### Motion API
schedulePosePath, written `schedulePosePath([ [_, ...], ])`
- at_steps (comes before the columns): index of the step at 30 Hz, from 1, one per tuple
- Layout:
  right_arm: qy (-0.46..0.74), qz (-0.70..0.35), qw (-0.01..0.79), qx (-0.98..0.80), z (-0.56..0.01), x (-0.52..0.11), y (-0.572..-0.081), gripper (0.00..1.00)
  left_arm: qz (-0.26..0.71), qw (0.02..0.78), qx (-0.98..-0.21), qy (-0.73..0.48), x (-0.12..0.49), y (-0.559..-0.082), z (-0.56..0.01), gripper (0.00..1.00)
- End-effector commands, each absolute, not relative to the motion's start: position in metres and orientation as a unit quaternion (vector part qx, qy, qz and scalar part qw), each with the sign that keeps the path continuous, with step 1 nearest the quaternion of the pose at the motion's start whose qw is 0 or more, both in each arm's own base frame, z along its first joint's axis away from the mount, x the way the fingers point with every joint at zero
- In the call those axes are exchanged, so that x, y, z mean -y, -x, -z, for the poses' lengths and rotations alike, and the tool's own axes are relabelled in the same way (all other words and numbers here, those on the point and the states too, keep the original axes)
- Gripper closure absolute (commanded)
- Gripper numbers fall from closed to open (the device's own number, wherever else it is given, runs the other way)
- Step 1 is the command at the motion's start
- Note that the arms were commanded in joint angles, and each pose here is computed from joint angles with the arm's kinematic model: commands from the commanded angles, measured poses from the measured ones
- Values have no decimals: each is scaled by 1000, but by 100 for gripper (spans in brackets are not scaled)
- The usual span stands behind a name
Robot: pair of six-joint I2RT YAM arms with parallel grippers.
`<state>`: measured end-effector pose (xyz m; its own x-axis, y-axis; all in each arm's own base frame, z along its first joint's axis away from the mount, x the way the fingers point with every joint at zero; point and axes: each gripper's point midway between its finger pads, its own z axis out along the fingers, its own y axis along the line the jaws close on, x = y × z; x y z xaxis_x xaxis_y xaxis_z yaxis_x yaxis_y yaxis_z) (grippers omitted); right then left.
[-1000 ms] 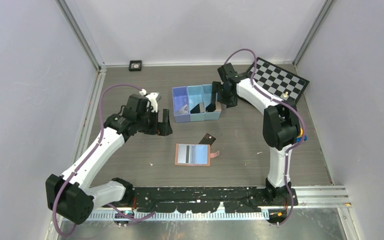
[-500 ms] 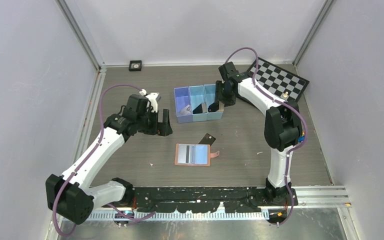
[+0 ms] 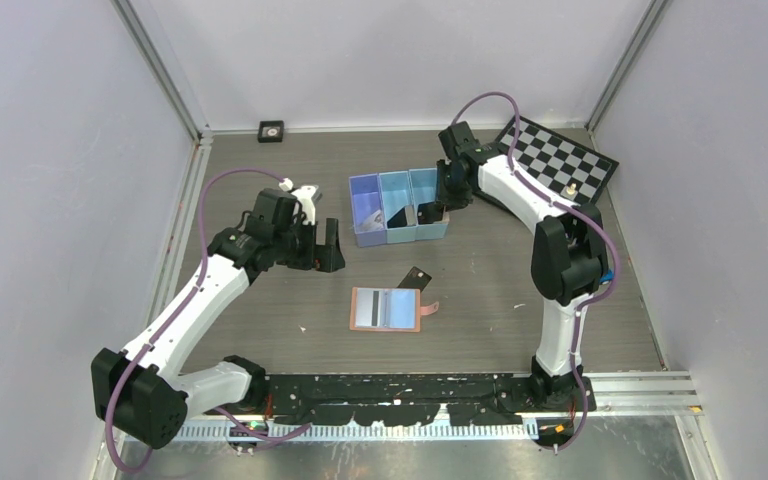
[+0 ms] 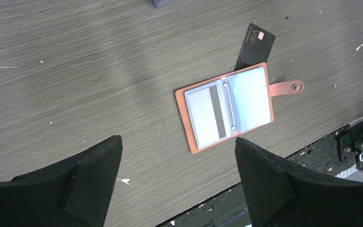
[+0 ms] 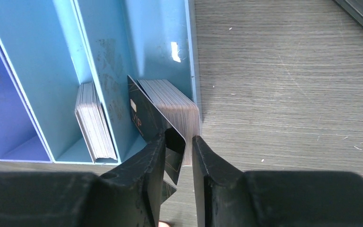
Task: Put the credit cards into the card holder
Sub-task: Pick up the credit card from the storage box.
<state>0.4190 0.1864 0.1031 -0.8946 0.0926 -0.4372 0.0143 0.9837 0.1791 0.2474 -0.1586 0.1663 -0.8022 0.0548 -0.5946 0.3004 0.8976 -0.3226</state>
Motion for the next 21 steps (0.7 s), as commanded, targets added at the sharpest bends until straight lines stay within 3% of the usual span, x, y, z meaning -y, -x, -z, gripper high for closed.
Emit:
schedulePosePath([
  [1,-24,-80,253,-964,-127,-177,-420,71,209,299,-925,-106,159,-246,-167,8],
  [7,-26,-82,261,-961,-135,-177,-419,79,209,298,-925,-106,159,-247,-166,8],
  [15,-32,-96,269,-958,-146,-179,-417,99,214,298,-924,-108,161,-245,-168,8],
  [21,-37,-162,285,-944,-177,-198,-412,100,231,322,-911,-113,164,-243,-180,8],
])
